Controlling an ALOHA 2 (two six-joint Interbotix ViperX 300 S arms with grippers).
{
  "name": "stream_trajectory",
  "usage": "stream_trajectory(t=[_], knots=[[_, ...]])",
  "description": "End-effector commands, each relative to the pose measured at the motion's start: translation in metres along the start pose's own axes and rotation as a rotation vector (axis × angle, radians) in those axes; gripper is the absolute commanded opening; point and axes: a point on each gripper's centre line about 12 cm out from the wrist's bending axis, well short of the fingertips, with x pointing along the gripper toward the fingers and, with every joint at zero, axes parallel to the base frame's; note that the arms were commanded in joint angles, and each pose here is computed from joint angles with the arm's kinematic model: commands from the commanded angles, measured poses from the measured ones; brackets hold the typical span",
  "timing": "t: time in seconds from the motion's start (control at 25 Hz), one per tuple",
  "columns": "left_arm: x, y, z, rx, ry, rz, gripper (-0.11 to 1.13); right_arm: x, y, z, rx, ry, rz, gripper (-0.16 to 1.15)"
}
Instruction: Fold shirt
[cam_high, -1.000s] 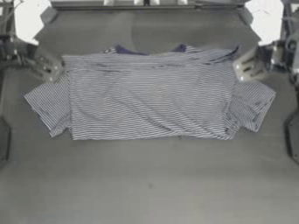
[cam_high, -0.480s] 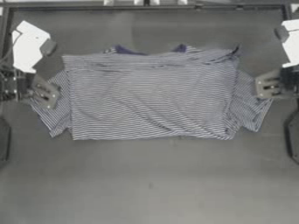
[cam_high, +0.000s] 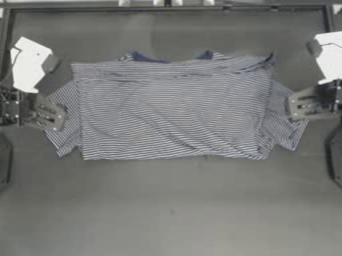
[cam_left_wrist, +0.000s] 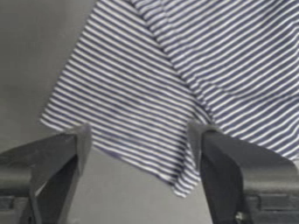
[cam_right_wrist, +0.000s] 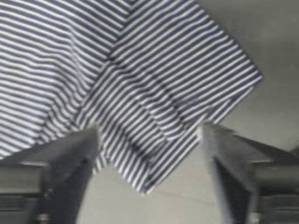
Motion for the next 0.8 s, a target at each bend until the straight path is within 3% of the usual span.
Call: stream_trajectory(t=[0.04,0.56,0.8], knots=[[0.003,-0.001,-0.002,-0.012,-0.005,-0.026,0.96,0.002,0.001,0.002,0.012,-0.002,0.011,1.00],[0.028,0.010,-0.013,-0.055,0.014,-0.053,1.03,0.032,0.000,-0.002,0.005,0.037,-0.040,1.00],[0.044,0.004,-0.016,-0.046,0.035,-0.071,1.03,0.040,-0.001,0.001,0.012,0.040,-0.040,1.00]])
